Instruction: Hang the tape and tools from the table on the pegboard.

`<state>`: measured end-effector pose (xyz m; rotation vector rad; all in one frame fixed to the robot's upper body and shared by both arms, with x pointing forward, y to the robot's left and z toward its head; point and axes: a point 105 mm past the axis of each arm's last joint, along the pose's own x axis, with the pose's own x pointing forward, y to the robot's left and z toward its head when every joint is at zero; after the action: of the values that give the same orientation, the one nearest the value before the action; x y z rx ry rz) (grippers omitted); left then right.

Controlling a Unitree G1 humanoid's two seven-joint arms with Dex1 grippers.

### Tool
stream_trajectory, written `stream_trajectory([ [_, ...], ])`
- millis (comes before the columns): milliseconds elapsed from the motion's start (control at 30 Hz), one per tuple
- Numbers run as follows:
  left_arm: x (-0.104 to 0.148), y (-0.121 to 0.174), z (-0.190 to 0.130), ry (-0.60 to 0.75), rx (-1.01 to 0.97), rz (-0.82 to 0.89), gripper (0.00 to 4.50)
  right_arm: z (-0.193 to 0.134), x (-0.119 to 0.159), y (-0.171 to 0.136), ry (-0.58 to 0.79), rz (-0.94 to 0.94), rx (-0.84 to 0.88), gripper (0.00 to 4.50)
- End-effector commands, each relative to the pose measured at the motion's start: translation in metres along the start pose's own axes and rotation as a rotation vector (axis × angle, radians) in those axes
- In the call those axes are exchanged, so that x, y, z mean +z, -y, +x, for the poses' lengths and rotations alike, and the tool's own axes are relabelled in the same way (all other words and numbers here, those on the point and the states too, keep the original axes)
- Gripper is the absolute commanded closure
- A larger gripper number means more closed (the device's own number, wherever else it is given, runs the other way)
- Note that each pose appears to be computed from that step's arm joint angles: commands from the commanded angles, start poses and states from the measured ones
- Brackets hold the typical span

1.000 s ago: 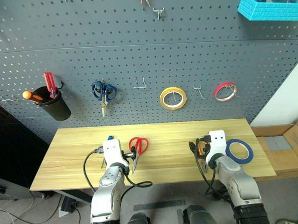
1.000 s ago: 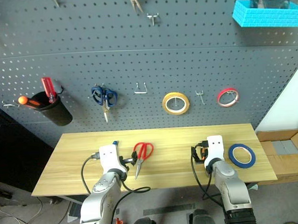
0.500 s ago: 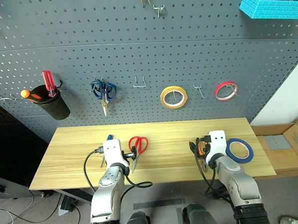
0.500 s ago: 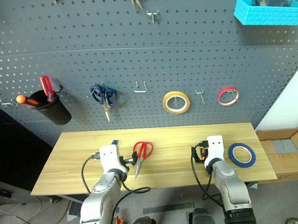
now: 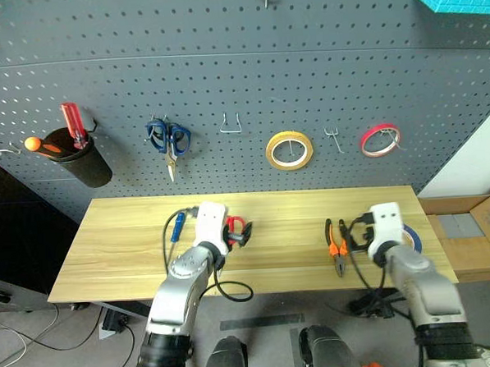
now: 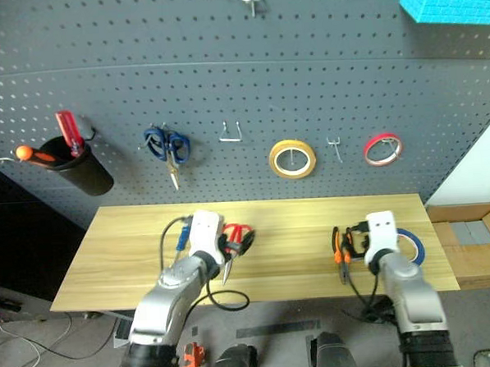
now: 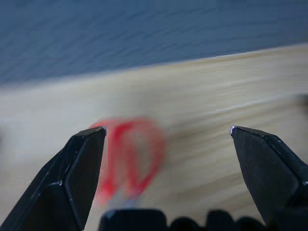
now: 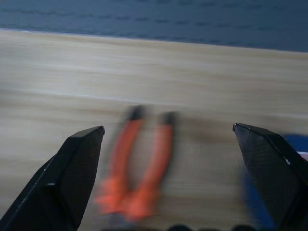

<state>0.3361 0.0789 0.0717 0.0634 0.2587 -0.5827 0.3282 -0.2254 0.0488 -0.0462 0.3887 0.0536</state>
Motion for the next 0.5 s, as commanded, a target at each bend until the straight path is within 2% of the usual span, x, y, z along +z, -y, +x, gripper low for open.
stream_trajectory([
  [33, 0.010, 0.047, 0.019, 0.017, -0.291, 0.103, 0.04, -0.003, 0.010, 0.023, -0.009, 0.057, -0.049, 0.00],
  [267, 0.011, 0.112, 0.047, 0.028, -0.630, 0.251, 0.04, -0.003, 0.008, 0.042, -0.080, 0.160, -0.093, 0.00],
  [500, 0.011, 0.143, 0.057, 0.071, -0.811, 0.489, 0.04, 0.000, 0.011, 0.043, -0.105, 0.170, -0.062, 0.00],
])
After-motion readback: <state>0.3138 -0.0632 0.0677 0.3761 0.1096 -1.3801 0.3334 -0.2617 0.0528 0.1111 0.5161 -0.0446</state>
